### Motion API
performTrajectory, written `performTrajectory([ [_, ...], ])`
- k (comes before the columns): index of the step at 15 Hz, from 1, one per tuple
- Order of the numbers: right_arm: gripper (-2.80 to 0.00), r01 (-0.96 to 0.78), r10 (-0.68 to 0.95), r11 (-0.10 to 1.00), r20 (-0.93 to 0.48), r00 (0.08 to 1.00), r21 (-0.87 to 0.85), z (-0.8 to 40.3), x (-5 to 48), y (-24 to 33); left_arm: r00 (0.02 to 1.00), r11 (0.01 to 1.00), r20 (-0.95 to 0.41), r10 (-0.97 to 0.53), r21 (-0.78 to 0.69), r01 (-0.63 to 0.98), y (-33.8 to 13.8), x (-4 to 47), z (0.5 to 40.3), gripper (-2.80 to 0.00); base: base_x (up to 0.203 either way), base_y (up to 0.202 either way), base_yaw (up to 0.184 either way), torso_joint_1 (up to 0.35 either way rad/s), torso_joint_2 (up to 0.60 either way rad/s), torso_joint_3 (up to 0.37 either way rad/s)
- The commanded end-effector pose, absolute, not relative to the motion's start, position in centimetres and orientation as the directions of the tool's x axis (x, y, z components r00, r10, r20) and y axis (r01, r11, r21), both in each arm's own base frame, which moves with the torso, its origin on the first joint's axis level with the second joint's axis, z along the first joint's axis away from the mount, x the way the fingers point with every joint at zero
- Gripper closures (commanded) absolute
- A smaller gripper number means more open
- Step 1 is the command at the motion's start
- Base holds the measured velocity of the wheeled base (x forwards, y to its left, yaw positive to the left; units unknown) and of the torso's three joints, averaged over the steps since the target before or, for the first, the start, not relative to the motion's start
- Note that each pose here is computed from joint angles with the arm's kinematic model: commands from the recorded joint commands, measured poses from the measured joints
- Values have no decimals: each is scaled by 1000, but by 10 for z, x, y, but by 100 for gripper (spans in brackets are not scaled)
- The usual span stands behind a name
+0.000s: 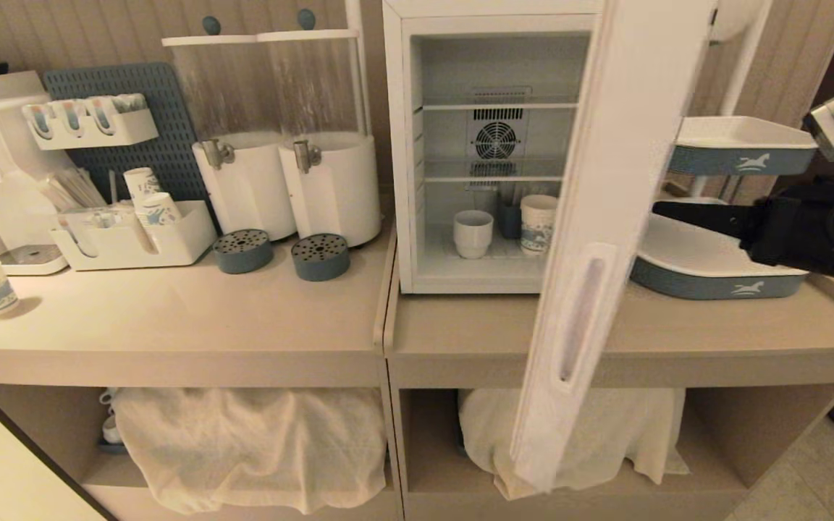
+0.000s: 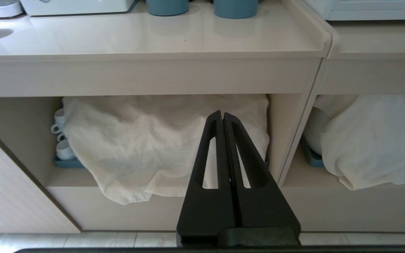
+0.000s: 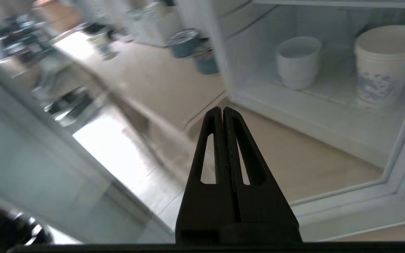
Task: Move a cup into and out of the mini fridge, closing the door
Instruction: Close the freezer door
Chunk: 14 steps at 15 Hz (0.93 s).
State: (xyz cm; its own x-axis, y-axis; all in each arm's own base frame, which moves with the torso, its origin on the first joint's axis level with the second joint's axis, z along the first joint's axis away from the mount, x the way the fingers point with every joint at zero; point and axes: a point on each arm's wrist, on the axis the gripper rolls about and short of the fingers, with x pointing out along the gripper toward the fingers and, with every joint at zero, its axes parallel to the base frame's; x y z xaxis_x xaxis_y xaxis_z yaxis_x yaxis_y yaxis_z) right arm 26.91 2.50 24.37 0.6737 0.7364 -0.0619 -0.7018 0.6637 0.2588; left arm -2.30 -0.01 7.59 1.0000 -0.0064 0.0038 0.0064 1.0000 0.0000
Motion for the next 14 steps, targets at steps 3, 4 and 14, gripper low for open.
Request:
performTrajectory([
  [3,0,-631,671,730,-98,735,262,236,293,58,1000,1000,2,-6,-2,6,0,-23,76,0,0,0,0,0,0,0],
  [4,0,-600,638,757,-100,763,258,237,302,64,1000,1000,3,-6,-4,6,0,-23,76,0,0,0,0,0,0,0],
  [14,0,-218,247,955,-130,960,201,233,384,125,1000,1000,3,-5,-5,5,0,-23,76,0,0,0,0,0,0,0],
])
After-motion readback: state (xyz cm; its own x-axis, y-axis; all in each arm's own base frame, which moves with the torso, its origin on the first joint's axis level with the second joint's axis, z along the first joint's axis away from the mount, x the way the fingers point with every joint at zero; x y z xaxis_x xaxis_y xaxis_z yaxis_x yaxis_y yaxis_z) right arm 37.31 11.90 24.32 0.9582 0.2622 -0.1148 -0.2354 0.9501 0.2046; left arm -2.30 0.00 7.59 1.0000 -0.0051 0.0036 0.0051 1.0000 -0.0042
